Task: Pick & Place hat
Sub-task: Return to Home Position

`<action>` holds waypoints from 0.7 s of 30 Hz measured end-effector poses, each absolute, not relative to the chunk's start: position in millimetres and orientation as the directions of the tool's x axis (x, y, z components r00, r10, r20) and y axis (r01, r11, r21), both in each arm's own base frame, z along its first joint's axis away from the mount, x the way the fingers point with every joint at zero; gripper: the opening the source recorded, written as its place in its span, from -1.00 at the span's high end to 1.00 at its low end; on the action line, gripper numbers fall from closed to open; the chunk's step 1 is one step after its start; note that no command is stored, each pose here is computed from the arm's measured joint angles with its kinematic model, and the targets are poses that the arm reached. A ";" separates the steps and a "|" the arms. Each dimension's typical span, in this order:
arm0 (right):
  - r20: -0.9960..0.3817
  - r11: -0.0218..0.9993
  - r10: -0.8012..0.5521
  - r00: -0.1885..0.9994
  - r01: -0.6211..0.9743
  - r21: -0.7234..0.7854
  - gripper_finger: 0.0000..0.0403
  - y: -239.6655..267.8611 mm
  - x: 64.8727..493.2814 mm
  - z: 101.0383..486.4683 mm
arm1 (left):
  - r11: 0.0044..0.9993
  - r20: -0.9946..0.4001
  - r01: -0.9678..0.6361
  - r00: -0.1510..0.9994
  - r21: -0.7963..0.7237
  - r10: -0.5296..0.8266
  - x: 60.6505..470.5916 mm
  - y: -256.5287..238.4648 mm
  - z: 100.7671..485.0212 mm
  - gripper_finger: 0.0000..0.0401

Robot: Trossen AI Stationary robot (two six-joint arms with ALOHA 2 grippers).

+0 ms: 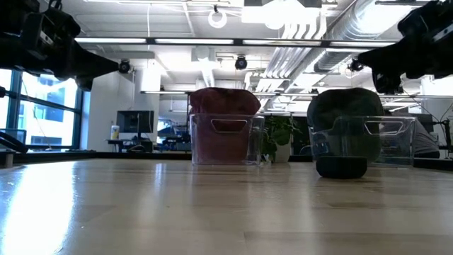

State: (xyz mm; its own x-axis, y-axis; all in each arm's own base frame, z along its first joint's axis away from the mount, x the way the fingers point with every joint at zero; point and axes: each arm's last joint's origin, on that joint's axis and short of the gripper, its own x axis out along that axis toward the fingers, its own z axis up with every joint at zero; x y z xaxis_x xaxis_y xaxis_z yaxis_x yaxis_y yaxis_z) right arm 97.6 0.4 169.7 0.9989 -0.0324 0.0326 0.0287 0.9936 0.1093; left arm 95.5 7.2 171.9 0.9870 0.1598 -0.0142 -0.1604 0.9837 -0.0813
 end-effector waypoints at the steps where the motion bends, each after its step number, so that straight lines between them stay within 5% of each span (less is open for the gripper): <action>1: 0.033 0.995 -0.038 0.999 0.034 0.096 1.00 0.6 97.5 169.6 | 0.984 -0.014 -0.160 0.987 -0.081 0.160 95.5 7.2 171.8 1.00; 6: 0.051 0.987 -0.156 0.986 0.154 0.040 1.00 -2.2 97.1 171.4 | 0.984 -0.015 -0.160 0.987 -0.079 0.160 95.6 7.2 171.7 1.00; 21: 0.058 0.991 -0.133 0.989 0.132 0.030 1.00 -1.5 97.4 171.7 | 0.983 0.013 -0.160 0.987 -0.085 0.162 95.8 7.3 173.5 1.00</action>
